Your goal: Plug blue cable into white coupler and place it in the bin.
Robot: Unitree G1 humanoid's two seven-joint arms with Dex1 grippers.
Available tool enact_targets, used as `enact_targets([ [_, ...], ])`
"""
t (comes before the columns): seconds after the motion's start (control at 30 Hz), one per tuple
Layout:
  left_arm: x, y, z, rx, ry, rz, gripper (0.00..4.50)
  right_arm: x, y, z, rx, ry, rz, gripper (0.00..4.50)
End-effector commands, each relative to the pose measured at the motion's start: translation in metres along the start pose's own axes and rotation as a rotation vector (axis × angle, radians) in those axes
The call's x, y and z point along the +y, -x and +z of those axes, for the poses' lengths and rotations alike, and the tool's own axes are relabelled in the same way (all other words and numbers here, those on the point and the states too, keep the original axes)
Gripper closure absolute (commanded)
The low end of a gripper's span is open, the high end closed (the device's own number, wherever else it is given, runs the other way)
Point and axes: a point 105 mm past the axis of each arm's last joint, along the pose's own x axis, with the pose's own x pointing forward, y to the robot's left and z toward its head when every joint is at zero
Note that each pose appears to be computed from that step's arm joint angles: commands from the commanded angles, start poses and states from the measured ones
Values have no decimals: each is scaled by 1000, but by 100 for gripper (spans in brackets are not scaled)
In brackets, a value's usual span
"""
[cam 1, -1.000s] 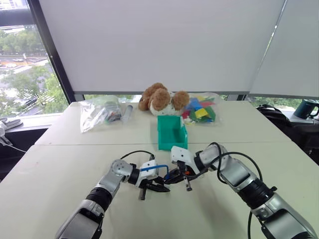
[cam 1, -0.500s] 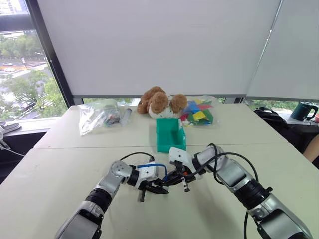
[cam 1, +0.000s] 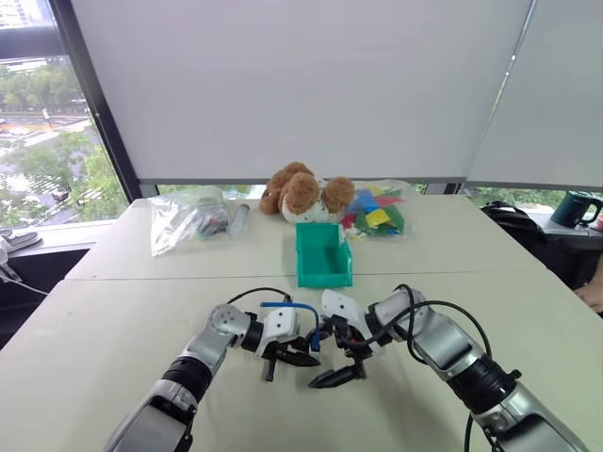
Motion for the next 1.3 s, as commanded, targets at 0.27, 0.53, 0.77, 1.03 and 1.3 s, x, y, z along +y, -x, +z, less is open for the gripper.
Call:
enact_targets([
  [0.27,2,-4,12,-40,-36,-1,416,-13,34,9,-32,-72,-201,27],
  [0.53,4,-4,12,-35,-35,3,416,-11,41,14,-90,-116,-236,27],
  [0.77,7,-3,12,-32,-37,11,416,-8,38,23,-131,-129,-218,218],
  [1.03,7,-1,10,-33,-30,23,416,-9,35,31,-154,-128,-223,446],
  [1.3,16,18,16,-68,-2,110,85,-11,51,49,-214,-117,-264,450],
])
